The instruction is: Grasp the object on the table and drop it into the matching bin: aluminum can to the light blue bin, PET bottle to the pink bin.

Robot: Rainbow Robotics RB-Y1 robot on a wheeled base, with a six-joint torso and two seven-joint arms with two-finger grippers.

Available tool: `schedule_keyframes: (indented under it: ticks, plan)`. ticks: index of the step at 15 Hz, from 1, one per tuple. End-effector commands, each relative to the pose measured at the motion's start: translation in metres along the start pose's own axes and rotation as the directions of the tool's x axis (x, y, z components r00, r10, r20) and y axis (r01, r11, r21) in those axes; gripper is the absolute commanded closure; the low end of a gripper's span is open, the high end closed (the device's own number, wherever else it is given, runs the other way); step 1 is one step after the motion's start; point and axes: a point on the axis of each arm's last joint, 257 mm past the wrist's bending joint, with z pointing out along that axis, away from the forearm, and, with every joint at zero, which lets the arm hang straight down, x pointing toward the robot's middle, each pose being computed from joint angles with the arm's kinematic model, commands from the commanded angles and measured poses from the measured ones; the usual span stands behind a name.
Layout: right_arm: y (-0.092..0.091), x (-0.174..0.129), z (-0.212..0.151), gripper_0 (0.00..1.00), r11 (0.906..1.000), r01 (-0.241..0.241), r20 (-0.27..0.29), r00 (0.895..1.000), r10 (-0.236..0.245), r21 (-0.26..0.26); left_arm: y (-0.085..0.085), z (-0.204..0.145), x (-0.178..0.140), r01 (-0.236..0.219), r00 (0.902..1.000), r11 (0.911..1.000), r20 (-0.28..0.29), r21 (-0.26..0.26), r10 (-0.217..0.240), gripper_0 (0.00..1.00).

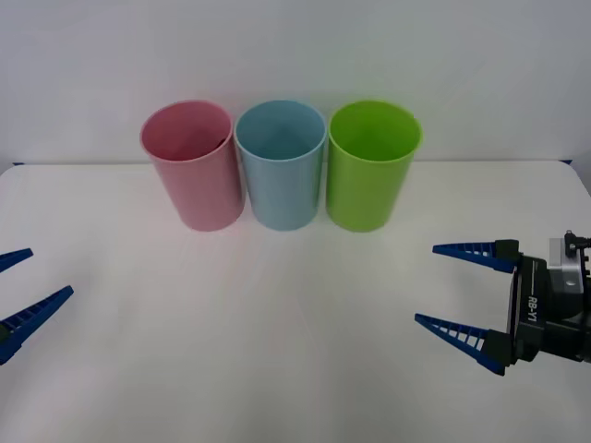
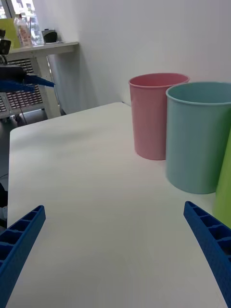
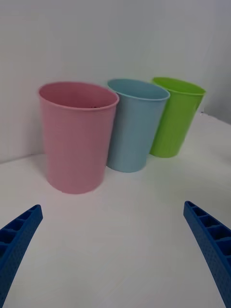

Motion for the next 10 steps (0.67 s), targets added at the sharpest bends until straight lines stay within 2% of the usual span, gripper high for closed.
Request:
schedule_keyframes:
  ticks: [1, 4, 6, 10]
  plan:
    - [0.000, 0.000, 0.000, 0.00, 1.0000, 0.000, 0.000, 1.000, 0.000, 0.000, -0.017, -0.005, 0.025, 0.010, 0.9994, 0.9998, -0.033, -0.018, -0.011, 0.00]
    - [0.000, 0.000, 0.000, 0.00, 1.0000, 0.000, 0.000, 1.000, 0.000, 0.000, -0.032, -0.006, 0.039, 0.010, 0.9986, 0.9998, -0.052, -0.016, -0.011, 0.00]
    - [0.000, 0.000, 0.000, 0.00, 1.0000, 0.000, 0.000, 1.000, 0.000, 0.000, -0.034, -0.006, 0.039, -0.004, 0.9987, 0.9999, -0.051, -0.016, 0.003, 0.00]
    - [0.000, 0.000, 0.000, 0.00, 1.0000, 0.000, 0.000, 1.000, 0.000, 0.000, -0.034, -0.006, 0.039, -0.004, 0.9987, 0.9999, -0.051, -0.016, 0.003, 0.00]
